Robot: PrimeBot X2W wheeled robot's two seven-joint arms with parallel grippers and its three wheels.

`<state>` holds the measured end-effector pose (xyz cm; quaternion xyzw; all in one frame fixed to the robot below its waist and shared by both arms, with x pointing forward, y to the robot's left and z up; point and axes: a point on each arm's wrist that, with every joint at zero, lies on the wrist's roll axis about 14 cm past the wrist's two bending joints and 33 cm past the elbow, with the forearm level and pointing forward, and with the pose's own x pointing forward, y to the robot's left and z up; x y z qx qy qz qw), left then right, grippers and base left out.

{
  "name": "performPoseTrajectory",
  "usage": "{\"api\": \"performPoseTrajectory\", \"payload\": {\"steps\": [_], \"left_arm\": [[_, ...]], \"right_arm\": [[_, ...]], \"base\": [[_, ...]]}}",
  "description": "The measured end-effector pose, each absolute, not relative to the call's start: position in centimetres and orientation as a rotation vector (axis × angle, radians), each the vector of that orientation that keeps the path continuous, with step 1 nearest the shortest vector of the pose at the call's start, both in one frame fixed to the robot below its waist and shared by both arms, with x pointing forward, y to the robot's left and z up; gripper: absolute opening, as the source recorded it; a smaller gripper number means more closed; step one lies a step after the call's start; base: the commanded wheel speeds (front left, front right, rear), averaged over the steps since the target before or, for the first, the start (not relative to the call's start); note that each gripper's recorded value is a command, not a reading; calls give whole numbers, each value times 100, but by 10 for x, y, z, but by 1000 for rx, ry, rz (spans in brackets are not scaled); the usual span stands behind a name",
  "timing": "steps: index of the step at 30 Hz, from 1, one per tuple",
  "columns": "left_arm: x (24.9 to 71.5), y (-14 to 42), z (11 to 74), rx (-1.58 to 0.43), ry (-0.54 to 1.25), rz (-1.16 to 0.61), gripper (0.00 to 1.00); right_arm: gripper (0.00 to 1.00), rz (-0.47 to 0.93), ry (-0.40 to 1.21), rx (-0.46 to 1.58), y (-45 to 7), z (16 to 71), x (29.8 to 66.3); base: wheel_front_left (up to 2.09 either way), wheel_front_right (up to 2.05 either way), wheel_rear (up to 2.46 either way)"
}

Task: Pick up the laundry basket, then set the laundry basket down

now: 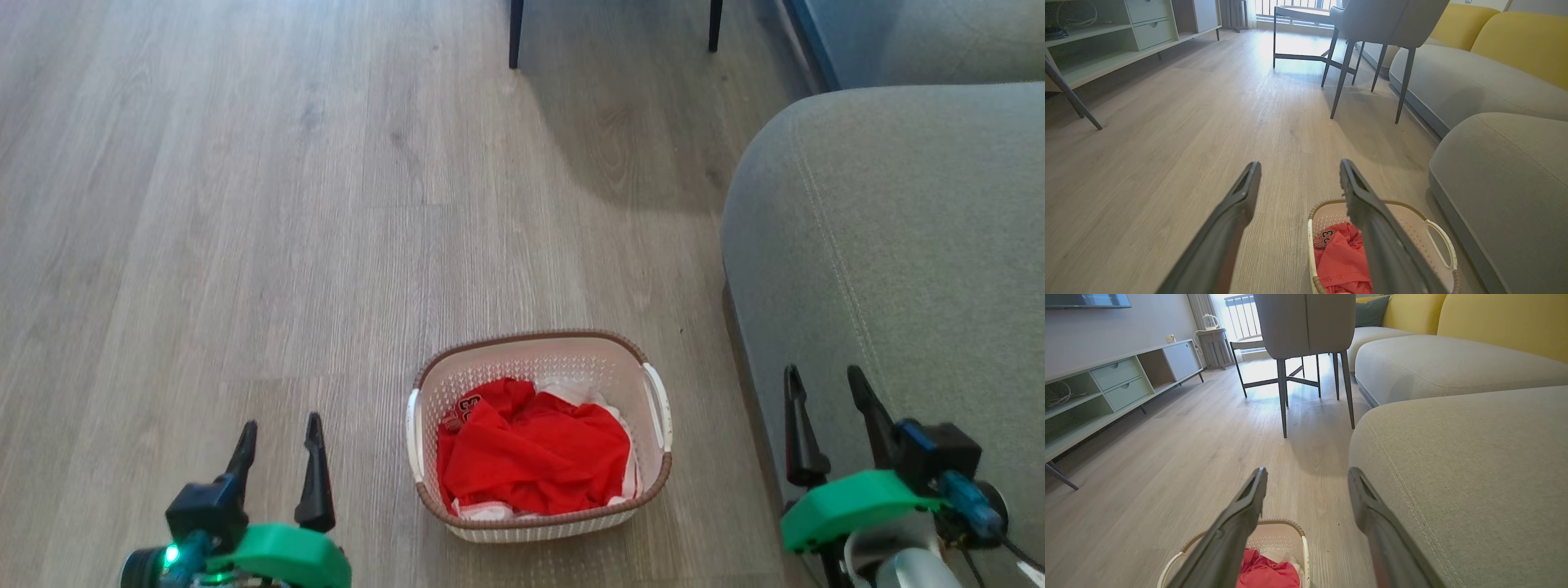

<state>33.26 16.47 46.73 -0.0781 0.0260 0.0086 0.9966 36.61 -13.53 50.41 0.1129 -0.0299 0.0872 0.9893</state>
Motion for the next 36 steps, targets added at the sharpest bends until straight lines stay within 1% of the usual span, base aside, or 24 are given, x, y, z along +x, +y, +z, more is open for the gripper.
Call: {"api": "performPoseTrajectory", "payload": {"steps": [7, 25, 26, 28, 32, 36], "left_arm": [[325, 170, 474, -151, 29, 33, 100], [318, 171, 468, -132, 45, 33, 100], [317, 170, 466, -131, 54, 31, 0], [316, 169, 460, -130, 74, 31, 0], [302, 170, 433, -130, 164, 39, 0], [298, 171, 426, -171, 193, 52, 0]], "right_arm": [[100, 164, -67, 220, -139, 506, 357], [100, 149, -81, 210, -145, 509, 357], [0, 147, -75, 210, -146, 508, 357], [0, 144, -57, 211, -146, 502, 356], [0, 131, 35, 219, -146, 473, 346], [0, 115, 60, 262, -149, 466, 342]], "base": [[0, 0, 0], [0, 0, 0], [0, 0, 0], [0, 0, 0], [0, 0, 0], [0, 0, 0]]}}
